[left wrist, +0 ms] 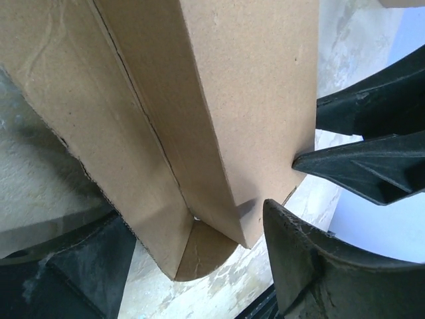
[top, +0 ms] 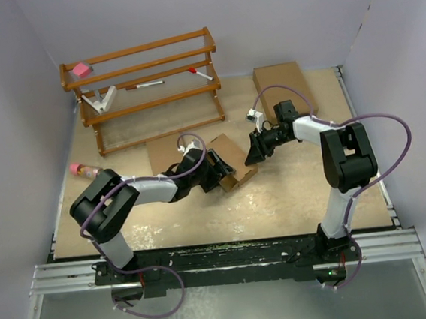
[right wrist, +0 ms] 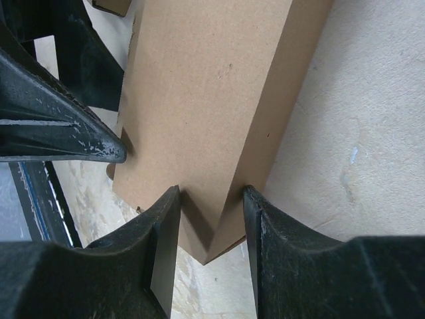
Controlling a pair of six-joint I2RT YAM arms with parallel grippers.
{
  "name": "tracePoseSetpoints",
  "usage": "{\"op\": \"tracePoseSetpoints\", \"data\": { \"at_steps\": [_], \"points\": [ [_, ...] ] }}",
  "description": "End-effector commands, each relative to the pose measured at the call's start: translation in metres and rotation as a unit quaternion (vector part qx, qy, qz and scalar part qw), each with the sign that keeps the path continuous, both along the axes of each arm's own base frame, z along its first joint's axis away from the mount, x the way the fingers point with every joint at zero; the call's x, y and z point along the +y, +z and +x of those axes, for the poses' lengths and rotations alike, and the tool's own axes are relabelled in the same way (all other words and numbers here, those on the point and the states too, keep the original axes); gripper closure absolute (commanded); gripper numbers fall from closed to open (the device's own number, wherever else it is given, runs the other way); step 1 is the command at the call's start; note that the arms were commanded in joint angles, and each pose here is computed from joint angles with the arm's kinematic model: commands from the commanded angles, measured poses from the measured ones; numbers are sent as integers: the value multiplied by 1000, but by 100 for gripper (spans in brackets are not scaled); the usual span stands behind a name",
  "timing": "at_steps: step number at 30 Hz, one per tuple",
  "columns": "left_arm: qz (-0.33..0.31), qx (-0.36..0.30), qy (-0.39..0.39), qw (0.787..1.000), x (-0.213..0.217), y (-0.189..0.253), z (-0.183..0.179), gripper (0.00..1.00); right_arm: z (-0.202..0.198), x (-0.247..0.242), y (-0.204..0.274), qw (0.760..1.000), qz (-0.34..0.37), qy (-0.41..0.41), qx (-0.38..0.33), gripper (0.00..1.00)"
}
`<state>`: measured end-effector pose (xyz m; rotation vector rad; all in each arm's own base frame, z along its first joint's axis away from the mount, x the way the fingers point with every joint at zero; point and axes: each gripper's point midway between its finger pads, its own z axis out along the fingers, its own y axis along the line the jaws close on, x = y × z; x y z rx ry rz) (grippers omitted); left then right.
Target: Fold the paper box
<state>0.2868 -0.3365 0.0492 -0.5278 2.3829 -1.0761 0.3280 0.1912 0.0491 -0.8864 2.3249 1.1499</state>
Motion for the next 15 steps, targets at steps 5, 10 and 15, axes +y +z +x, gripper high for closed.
{"op": "tracePoseSetpoints", "data": {
  "at_steps": [5,10,15],
  "points": [
    [36,55,10,998,-8,4,-1,57,-1,0,-14,1000,-30,8,0,59],
    [39,61,13,997,-6,3,-2,79,0,-1,-15,999,-32,7,-1,59],
    [38,55,8,998,-6,8,-3,58,0,-1,-15,999,-33,7,-1,59]
  ]
}}
